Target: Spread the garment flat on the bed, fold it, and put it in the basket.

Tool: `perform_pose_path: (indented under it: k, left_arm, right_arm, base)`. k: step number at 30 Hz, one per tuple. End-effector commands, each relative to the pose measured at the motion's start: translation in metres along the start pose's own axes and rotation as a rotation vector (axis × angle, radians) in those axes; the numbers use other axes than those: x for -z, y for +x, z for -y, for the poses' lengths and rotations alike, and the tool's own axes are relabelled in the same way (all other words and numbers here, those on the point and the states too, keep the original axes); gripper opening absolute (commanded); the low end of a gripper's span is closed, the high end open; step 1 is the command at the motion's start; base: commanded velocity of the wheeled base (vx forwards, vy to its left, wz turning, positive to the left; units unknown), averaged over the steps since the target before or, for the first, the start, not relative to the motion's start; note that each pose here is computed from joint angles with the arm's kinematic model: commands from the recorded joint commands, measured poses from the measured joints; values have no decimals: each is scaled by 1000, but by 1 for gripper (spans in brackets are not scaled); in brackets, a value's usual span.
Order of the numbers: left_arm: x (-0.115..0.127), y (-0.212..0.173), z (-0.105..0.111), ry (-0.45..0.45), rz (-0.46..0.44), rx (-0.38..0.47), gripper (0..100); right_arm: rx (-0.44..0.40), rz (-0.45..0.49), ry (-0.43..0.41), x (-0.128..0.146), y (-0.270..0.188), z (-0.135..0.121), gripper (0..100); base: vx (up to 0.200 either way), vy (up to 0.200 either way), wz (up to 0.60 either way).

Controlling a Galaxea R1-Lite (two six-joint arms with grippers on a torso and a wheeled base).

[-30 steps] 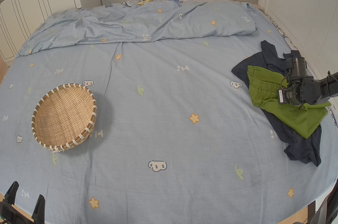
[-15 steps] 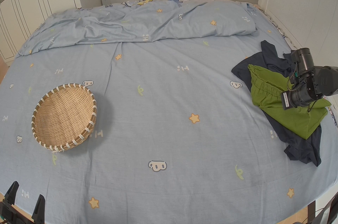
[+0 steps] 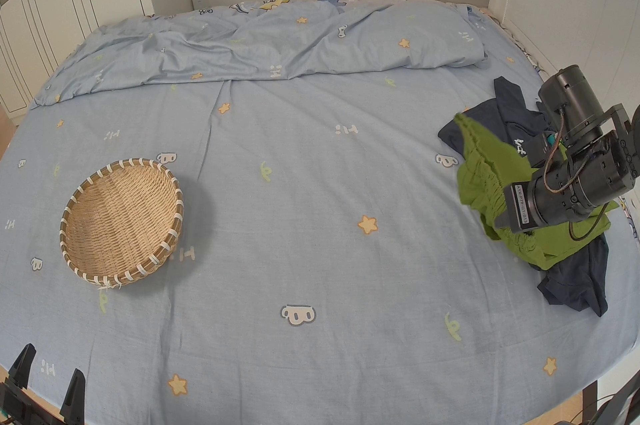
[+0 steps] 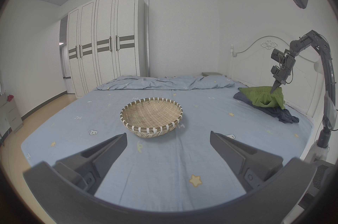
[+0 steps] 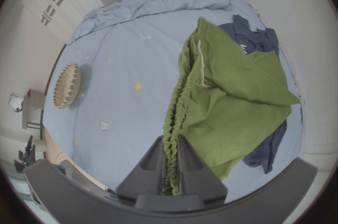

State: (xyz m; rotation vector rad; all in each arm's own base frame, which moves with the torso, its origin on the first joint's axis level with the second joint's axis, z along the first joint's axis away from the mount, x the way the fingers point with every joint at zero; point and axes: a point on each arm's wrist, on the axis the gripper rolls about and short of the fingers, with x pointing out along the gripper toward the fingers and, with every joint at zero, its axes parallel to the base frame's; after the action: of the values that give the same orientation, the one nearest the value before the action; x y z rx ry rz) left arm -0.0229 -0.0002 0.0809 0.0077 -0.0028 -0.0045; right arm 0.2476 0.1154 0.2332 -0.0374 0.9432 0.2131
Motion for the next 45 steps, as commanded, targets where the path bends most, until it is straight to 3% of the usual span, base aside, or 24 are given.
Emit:
perform_pose_path:
  k: [1,8,14,21,27,28,40,44,45]
  left_arm:
    - [5,0,0,0,-3,0,100]
    - [5,0,0,0,-4,0,100]
    - [5,0,0,0,-3,0,100]
    - [5,0,0,0,-3,0,100]
    - [5,0,0,0,-3,0,100]
    - [5,0,0,0,-3,0,100]
    - [5,0,0,2,-3,0,100]
    - [5,0,0,0,-3,0,100]
    - [5,0,0,0,-3,2,100]
  right_arm:
    - [-135,17,-63,11,-20,-45,0]
    - [-339,26,-200,32,-47,-123,0]
    - [-445,5,-266,43,-50,-178,0]
    - [-483,34,-273,39,-32,-207,0]
    - [-456,2,-293,44,-7,-217,0]
    - [-458,2,-293,44,-6,-218,100]
    - [-405,-58,-304,50,16,-218,100]
    - [-389,-38,-264,44,5,-194,100]
    - [-389,1,-211,37,-15,-163,100]
  base:
    - [0,0,0]
    - [0,0,0]
    - [0,0,0]
    - [0,0,0]
    - [0,0,0]
    - [0,0,0]
    - [0,0,0]
    - [0,0,0]
    - [0,0,0]
